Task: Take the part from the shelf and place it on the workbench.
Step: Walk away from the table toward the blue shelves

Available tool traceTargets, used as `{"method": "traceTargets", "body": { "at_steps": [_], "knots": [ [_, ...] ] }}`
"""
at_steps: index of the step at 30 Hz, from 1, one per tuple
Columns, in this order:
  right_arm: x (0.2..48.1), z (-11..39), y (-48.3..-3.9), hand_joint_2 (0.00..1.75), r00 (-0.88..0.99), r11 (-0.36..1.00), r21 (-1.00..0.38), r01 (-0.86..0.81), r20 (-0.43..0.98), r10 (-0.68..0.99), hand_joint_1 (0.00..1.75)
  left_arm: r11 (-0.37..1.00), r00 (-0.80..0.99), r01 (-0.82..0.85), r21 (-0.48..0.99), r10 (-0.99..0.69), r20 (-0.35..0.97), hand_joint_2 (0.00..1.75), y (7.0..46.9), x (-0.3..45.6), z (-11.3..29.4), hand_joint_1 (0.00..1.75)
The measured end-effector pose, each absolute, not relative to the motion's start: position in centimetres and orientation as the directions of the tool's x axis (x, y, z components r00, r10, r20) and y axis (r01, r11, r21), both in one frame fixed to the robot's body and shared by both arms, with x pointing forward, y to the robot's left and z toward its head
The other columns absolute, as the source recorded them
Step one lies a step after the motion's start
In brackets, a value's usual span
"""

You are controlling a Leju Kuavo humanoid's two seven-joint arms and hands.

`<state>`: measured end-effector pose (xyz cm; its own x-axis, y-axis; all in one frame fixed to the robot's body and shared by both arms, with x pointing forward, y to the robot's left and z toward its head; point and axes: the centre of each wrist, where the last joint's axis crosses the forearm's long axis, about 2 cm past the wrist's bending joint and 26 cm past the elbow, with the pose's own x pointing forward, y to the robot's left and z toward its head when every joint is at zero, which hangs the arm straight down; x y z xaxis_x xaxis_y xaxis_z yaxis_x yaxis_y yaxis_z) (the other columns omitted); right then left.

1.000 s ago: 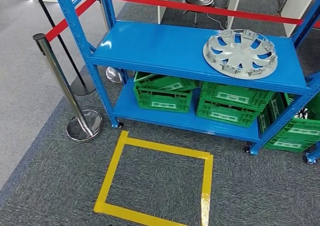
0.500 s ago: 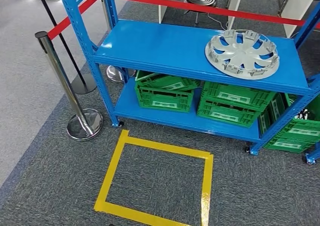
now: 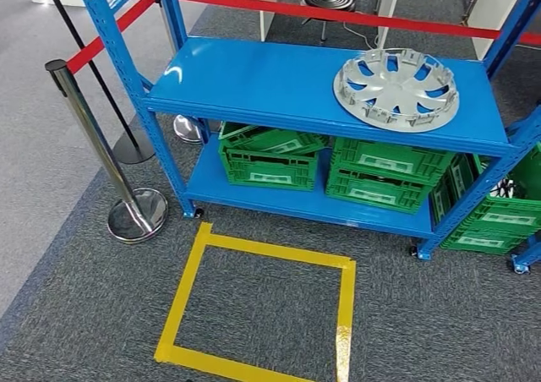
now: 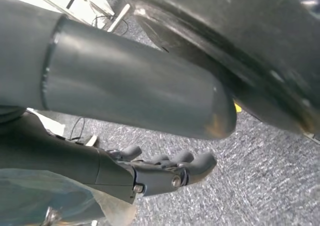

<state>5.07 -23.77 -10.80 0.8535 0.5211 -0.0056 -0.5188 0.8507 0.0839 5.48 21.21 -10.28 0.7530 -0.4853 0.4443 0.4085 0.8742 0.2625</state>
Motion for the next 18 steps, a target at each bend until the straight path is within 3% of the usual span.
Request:
{"method": "traceTargets", "body": {
  "at_steps": [18],
  "knots": [
    [5.15,-10.80,-23.87,0.00,0.850,0.848,0.084,-0.524,-0.008,0.526,0.00,0.876,0.755,0.406,0.261,-0.483,0.444,0.00,21.06,5.63,-10.24,0.00]
  ]
}}
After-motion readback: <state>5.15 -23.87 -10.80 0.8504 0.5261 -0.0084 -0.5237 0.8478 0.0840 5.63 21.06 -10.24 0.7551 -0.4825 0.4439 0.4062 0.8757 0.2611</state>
